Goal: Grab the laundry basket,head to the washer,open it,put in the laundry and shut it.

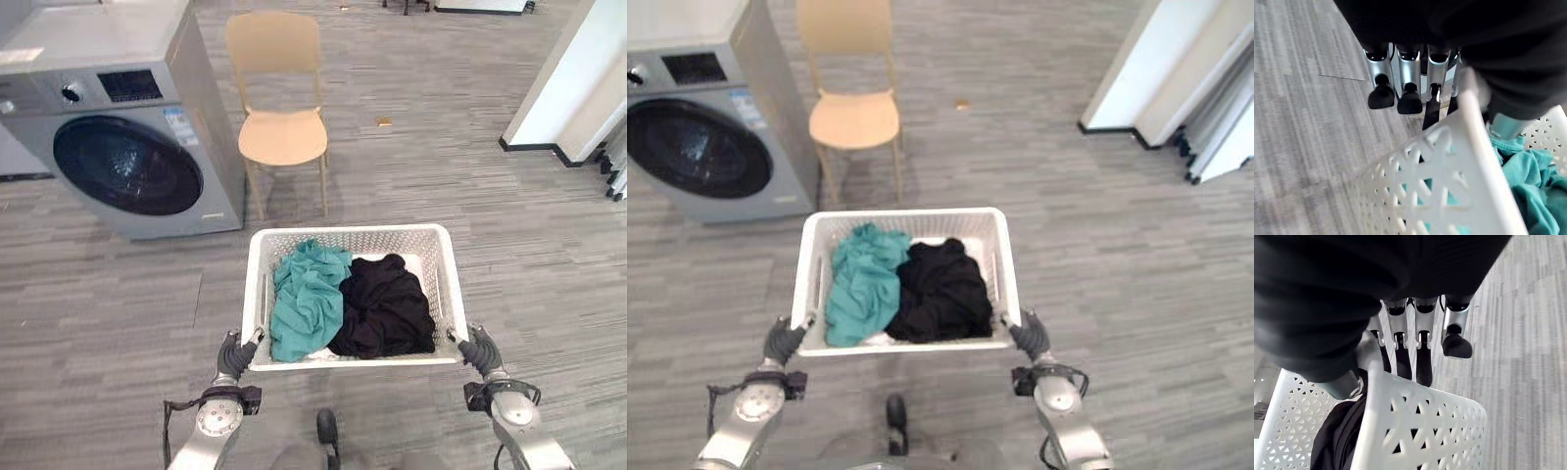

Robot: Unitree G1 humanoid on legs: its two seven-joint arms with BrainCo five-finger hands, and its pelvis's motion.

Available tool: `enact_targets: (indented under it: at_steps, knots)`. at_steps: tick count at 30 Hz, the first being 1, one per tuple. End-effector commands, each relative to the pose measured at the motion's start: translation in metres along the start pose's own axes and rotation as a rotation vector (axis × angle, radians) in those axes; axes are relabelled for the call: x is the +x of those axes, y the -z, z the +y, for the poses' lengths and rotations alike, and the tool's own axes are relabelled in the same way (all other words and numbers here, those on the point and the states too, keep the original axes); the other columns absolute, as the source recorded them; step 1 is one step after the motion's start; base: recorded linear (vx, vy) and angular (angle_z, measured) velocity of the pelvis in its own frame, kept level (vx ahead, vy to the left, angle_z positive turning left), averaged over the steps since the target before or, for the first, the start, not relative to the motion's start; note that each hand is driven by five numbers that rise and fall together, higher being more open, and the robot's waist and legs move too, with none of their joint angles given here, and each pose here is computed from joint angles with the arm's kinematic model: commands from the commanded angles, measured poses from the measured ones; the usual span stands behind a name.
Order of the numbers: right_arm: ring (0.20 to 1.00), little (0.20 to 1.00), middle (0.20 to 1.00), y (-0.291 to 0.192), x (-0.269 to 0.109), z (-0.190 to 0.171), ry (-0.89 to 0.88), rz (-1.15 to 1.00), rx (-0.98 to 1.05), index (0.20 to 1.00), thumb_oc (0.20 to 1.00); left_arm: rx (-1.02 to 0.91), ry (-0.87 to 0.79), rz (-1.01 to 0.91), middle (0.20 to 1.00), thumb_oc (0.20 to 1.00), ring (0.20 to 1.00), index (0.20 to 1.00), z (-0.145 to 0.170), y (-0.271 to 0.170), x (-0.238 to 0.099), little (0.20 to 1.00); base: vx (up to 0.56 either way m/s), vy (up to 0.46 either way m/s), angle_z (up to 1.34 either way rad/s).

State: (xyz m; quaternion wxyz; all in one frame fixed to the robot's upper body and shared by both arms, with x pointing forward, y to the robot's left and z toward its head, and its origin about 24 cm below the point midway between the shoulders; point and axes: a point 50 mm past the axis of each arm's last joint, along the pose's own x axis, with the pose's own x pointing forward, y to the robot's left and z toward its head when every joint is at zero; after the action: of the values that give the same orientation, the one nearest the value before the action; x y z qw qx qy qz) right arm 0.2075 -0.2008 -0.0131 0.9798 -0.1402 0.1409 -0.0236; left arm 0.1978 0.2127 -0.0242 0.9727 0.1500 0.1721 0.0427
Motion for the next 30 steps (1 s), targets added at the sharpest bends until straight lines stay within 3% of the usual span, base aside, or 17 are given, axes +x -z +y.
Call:
enact_targets:
  at_steps: [1, 20, 30]
  knots:
    - [0.200, 0.200, 0.200, -0.044, 0.011, -0.014, 0.006, -0.227, 0.088, 0.200, 0.200, -0.055, -0.027, -0.162, 0.200, 0.200, 0.200, 0.200, 0.022, -0.026, -0.005, 0.200, 0.43, 0.029, 0.08]
    - [0.200, 0.200, 0.200, -0.031, 0.005, -0.037, 0.086, -0.185, 0.080, 0.200, 0.200, -0.061, 0.045, -0.192, 0.200, 0.200, 0.200, 0.200, 0.002, -0.033, 0.003, 0.200, 0.44, -0.106, 0.50]
    - [0.200, 0.200, 0.200, -0.024, 0.003, -0.039, 0.103, -0.151, 0.040, 0.200, 0.200, -0.039, 0.020, -0.164, 0.200, 0.200, 0.200, 0.200, 0.007, -0.028, 0.000, 0.200, 0.42, 0.118, 0.10]
